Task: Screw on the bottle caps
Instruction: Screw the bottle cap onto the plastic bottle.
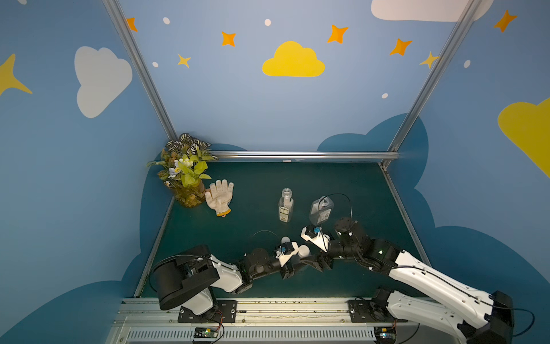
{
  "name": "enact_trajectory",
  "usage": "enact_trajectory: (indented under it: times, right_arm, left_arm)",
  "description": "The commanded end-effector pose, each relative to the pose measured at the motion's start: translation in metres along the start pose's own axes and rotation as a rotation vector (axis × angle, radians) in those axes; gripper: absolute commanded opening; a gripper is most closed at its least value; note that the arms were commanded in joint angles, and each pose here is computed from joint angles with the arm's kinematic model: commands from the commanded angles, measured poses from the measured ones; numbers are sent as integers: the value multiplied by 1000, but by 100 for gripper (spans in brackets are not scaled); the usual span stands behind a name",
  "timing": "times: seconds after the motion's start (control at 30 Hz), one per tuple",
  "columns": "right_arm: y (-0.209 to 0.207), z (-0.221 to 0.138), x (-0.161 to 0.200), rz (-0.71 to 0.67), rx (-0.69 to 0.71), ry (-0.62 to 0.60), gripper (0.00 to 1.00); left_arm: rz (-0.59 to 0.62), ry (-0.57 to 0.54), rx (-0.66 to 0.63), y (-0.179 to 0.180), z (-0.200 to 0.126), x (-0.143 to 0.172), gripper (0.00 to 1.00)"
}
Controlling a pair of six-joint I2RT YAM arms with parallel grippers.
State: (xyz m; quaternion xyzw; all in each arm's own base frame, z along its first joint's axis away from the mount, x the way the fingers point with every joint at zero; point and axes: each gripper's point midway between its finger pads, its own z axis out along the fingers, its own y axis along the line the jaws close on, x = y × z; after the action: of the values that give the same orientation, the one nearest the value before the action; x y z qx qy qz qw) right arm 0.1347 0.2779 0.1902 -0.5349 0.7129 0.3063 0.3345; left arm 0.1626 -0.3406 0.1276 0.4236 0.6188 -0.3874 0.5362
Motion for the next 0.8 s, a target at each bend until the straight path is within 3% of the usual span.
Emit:
enact_trajectory:
  times: [0.0, 0.3, 0.77]
  right_arm:
    - [6, 5, -3, -49, -38, -1, 76]
    - [0, 9, -6, -74, 3, 8, 60]
    - [4, 12, -10, -112, 22, -1, 52]
  left_arm:
    - [7, 45, 15, -3, -1, 14, 24]
    - [7, 50, 12, -2, -1, 16, 24]
    - [8, 54, 9, -2, -1, 18, 24]
